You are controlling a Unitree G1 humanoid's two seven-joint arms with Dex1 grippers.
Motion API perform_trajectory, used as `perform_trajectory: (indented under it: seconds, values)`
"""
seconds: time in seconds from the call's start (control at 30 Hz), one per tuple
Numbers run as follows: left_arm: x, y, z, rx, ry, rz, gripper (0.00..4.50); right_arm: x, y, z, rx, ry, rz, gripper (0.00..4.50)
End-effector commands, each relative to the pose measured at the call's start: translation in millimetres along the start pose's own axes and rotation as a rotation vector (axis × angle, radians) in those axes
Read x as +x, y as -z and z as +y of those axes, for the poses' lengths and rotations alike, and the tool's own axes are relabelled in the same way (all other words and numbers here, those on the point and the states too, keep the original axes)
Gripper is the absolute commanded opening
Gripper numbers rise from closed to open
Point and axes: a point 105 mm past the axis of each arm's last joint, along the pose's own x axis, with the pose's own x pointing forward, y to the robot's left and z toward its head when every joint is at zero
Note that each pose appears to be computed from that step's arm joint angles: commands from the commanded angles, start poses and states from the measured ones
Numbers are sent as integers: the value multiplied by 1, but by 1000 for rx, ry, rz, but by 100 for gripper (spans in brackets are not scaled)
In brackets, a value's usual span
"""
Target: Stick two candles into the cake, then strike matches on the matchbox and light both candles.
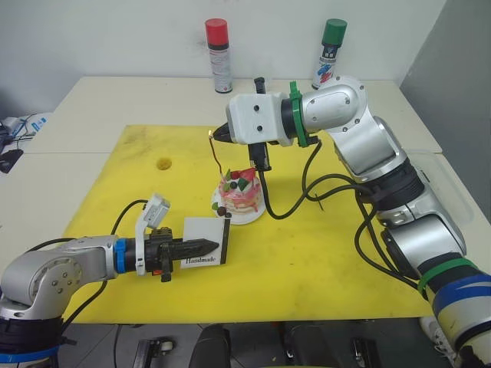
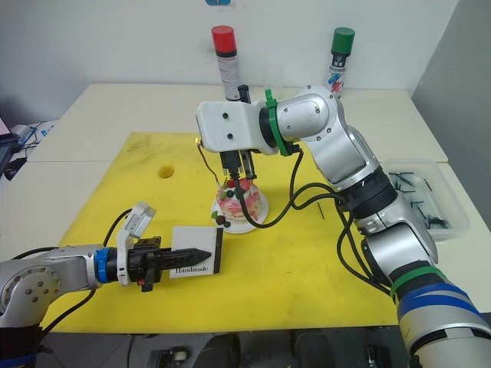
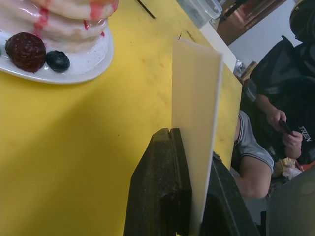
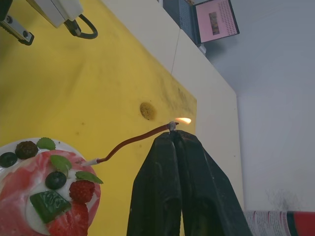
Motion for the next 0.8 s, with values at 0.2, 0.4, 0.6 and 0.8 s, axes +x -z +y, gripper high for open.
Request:
perform_trajectory:
  seconds: [0.2, 0.4, 0.6, 0.8]
  values:
    - [2, -4, -4, 23, 20, 1, 0, -9, -12, -12, -50, 47, -23, 5]
    - [3, -4, -4, 25, 23, 2, 0, -9, -12, -11, -50, 44, -23, 5]
    - [3, -4, -4, 25, 25, 3, 0, -9, -13, -12, -53, 46, -23, 5]
    - [3, -5, -4, 27, 25, 1, 0, -14, -13, -17, -66, 53, -12, 5]
